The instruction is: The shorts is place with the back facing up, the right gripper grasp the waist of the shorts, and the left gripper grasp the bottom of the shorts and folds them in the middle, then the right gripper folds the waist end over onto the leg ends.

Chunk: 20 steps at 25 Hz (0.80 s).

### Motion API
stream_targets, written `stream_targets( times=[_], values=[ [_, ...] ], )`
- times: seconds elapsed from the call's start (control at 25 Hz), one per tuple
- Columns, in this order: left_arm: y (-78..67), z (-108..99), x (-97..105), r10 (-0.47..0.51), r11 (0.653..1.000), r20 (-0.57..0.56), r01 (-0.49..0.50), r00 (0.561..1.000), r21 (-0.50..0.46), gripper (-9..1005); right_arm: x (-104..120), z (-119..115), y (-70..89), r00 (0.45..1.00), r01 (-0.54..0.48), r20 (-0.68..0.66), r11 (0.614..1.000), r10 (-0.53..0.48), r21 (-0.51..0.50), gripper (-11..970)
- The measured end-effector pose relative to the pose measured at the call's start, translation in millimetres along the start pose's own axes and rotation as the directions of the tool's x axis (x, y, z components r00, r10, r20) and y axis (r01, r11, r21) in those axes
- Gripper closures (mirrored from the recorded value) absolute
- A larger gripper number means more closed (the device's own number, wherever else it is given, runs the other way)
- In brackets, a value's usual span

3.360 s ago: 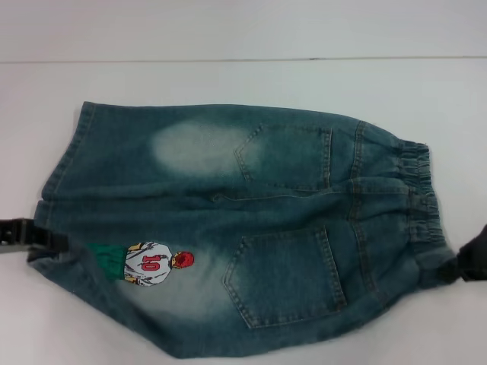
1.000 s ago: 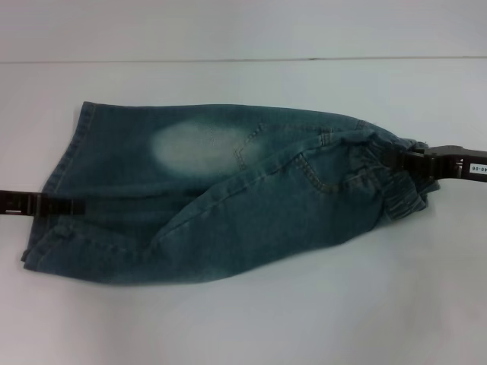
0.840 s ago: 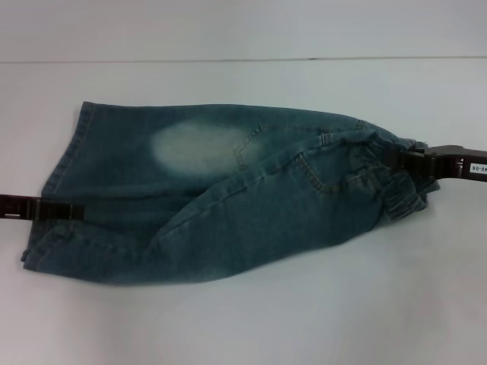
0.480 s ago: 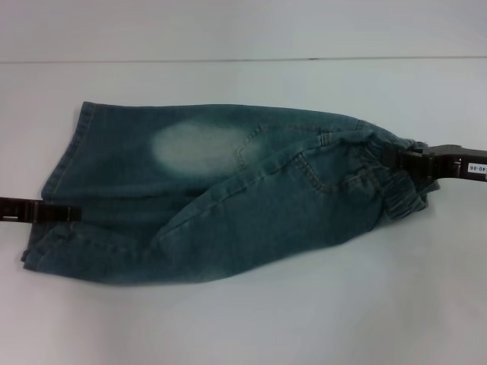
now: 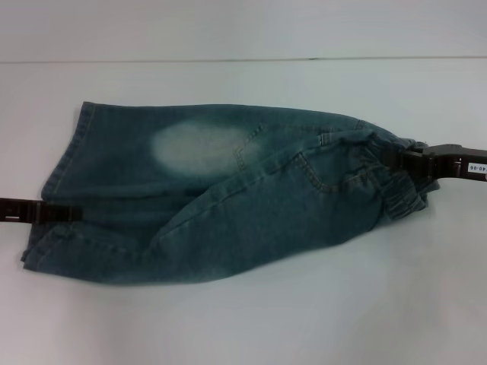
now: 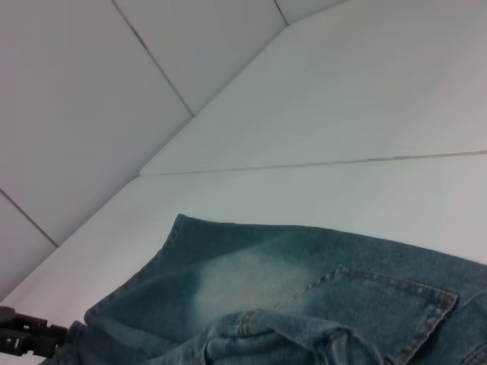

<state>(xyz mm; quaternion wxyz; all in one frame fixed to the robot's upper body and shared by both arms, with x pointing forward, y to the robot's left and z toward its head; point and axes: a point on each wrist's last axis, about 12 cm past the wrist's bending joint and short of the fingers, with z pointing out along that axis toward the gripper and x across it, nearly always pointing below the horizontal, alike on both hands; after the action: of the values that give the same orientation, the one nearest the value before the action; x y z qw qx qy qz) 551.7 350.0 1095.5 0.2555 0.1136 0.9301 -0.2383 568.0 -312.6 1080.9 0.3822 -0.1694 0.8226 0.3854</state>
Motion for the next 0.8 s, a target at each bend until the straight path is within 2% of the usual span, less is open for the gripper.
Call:
stream_targets(
  times=[0.8],
  values=[
    [-1.5,7.3,6.9,0.018,1.0,-0.017,-0.018,1.0,-0.013,389,-1.5,1.1,0.7,1.0,0.004,-0.001,1.0,-0.004,-0.004,915]
  ],
)
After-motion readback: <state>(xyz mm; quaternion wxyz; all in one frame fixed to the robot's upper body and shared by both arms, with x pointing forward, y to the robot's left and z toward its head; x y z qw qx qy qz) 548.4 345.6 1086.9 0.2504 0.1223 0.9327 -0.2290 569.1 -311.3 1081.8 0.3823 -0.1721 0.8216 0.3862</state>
